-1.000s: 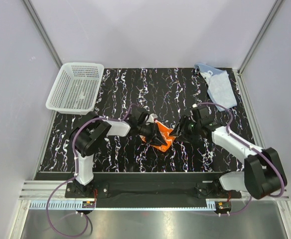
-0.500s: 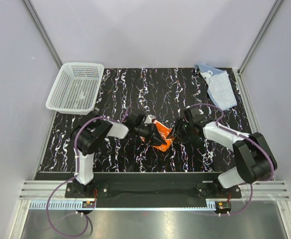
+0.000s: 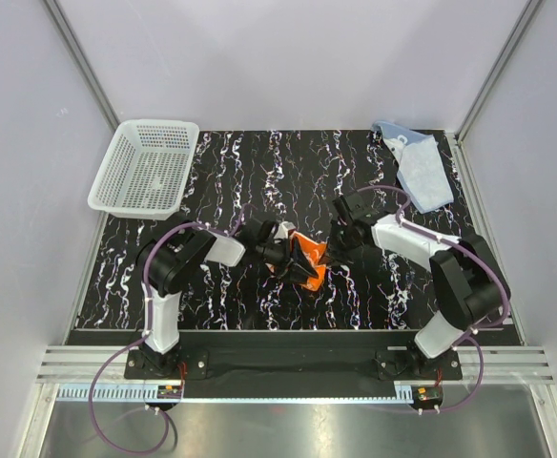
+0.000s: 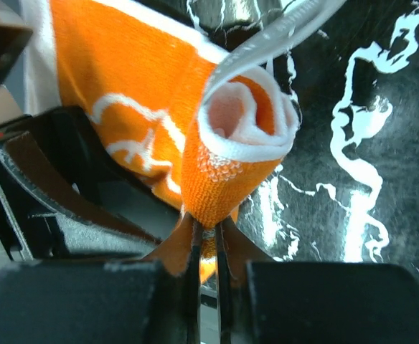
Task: Roll the towels
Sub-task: Roll the towel
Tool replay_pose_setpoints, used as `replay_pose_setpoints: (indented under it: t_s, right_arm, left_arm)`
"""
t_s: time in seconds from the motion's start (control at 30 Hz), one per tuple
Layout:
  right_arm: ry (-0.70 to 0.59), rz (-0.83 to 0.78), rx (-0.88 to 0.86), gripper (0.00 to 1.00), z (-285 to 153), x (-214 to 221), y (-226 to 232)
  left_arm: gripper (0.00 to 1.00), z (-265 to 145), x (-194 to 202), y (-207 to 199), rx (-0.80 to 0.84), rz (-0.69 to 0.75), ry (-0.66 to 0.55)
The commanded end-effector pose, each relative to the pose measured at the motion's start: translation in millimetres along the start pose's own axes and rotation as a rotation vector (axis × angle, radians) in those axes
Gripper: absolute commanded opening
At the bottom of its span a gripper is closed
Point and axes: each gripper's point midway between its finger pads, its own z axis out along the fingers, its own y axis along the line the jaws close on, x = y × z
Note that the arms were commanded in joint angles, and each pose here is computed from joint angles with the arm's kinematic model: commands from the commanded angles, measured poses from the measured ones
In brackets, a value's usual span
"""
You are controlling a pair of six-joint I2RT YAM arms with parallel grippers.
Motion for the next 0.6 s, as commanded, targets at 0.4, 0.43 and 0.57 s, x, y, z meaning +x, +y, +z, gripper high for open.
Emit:
replay_pose_setpoints:
  t_s: [0.4,0.43,0.57]
  right_arm:
    - [0.037,-0.135,0.204,0.00,-2.2,-4.0,-2.2]
    - [0.037,-0.136,0.205,0.00,-2.0,-5.2,-0.5]
    - [0.045,-0.150,0.216,0.00,-1.2,-5.7,1.5]
  left_arm:
    - [0.60,-32.5,-12.2,-7.8,-0.392,0.394,-0.214]
    - [0.61,-36.3,-12.8,-18.9,-0.392,0.432,-0.243]
    - [0.62,-46.5,-16.6,-28.7,-0.486,0.540,-0.342]
